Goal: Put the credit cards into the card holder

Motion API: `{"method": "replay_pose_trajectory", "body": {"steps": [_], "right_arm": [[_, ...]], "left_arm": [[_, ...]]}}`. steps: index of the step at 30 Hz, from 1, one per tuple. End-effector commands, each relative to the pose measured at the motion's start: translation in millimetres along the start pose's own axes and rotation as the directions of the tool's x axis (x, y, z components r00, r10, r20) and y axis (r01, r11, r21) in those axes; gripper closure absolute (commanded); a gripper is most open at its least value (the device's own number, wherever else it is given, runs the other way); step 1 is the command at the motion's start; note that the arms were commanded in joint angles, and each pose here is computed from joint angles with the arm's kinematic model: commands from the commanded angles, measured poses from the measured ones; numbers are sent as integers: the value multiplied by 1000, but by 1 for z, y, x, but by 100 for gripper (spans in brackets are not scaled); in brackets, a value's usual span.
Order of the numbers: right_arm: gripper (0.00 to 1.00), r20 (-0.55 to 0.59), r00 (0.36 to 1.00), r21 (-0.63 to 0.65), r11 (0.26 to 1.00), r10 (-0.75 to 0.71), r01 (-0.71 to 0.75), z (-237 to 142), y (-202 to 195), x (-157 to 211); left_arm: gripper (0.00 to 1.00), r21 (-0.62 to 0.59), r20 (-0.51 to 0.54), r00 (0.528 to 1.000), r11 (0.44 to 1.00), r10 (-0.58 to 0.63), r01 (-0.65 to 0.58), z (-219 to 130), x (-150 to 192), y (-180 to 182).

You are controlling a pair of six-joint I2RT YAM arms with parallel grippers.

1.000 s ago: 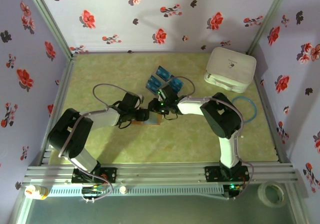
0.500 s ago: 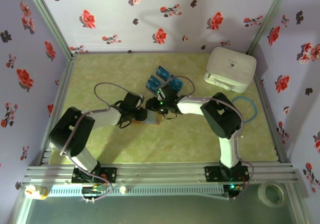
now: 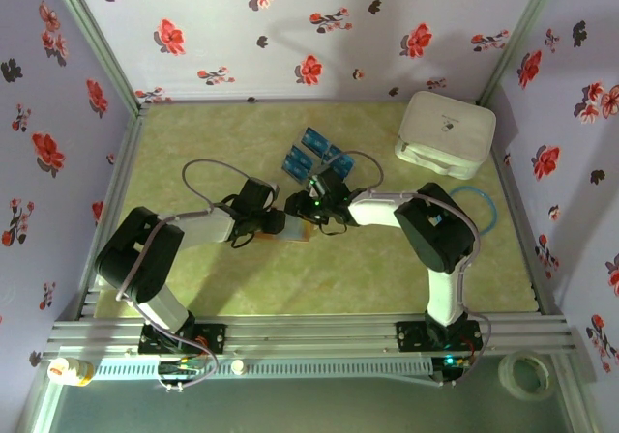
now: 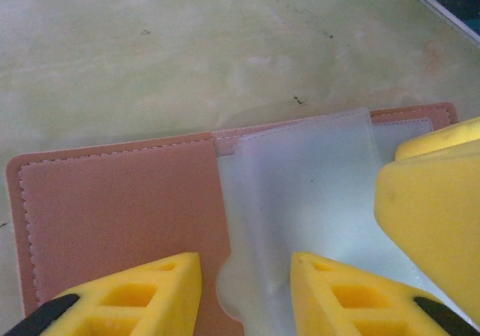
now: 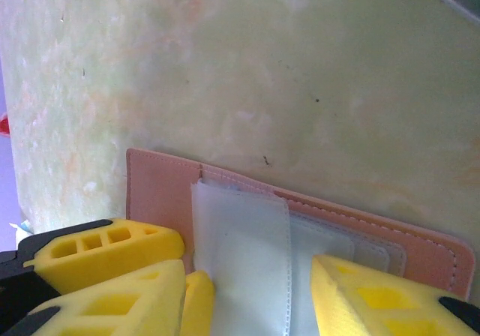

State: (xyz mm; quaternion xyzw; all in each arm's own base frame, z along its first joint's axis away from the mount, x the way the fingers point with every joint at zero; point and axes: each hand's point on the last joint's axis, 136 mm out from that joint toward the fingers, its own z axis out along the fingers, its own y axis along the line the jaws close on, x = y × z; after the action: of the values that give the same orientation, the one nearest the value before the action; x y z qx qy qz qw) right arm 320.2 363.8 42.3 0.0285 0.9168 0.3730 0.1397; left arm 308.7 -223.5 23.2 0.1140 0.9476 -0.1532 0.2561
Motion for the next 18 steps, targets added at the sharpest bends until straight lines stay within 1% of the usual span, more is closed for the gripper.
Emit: {"method": "replay_pose_trajectory", "body": {"steps": [1,5,18], "right_arm": [[53,5,1000,-15,1000,22,-22,1,-1,-1],[53,-5,1000,-22,1000,22,-22,3,0,0],[55,-29,999,-102,995,14,-17,6,24,-5]], "left_arm": [[63,-76,-142,990,997,-7,-4,13,44,20],[63,-74,-138,990,997,-7,-4,12,43,19],[62,-64,-111,994,998,-4,-3,6,35,16]]}}
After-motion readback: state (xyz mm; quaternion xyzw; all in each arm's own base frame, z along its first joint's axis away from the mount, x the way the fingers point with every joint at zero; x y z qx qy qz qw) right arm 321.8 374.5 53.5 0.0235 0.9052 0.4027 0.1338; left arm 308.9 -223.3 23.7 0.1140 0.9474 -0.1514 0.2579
